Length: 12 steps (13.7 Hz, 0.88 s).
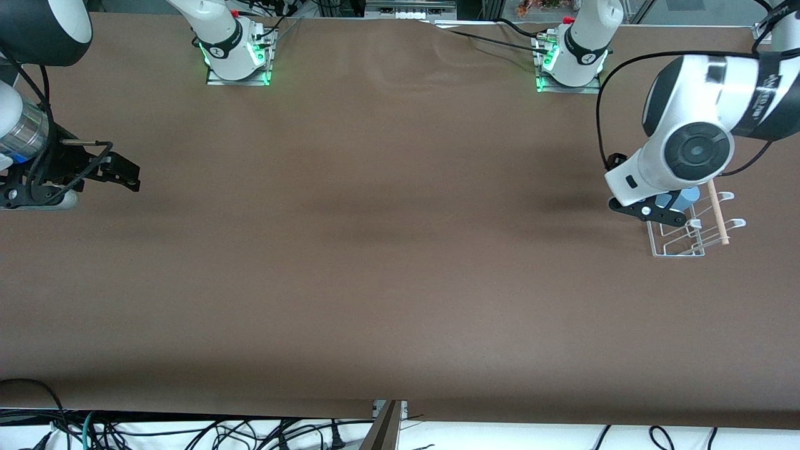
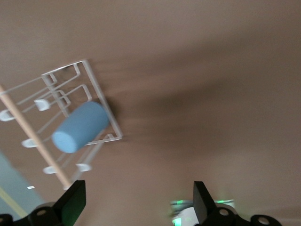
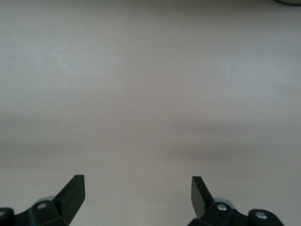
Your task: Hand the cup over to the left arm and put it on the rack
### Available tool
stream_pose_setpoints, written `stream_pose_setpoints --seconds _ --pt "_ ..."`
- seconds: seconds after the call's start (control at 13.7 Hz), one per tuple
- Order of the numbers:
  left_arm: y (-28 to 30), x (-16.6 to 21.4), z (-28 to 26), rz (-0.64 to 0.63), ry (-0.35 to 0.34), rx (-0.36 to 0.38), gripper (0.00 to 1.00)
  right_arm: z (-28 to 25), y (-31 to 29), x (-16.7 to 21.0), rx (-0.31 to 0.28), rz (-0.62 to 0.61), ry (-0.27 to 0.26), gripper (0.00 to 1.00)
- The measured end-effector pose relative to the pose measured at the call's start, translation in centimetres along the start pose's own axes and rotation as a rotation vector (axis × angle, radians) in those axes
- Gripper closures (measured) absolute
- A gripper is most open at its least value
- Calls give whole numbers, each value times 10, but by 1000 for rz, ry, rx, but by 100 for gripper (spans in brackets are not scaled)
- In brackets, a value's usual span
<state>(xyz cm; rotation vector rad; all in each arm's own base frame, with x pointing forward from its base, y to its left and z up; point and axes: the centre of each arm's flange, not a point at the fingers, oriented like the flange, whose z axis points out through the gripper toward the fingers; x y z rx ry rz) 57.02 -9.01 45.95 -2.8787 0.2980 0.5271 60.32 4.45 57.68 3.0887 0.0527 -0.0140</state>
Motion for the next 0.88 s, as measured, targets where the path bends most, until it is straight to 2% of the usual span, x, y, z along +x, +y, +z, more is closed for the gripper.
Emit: stream_pose_setpoints --seconds 0.07,0.15,0.22,0.36,0.58,0.88 --pt "-3 0 -16 -46 65 -70 0 0 0 0 1 0 0 0" --pt "-15 -1 -36 -86 160 -117 0 0 0 0 1 0 0 0" --pt "-31 -7 -54 -119 245 -142 0 0 0 0 1 0 0 0" --pt "-60 -33 -85 -173 345 -162 0 0 0 0 1 0 0 0" --pt "-70 -61 -107 -197 397 -162 0 0 0 0 1 0 0 0" --pt "-71 -57 -96 -203 376 -164 0 0 0 0 1 0 0 0"
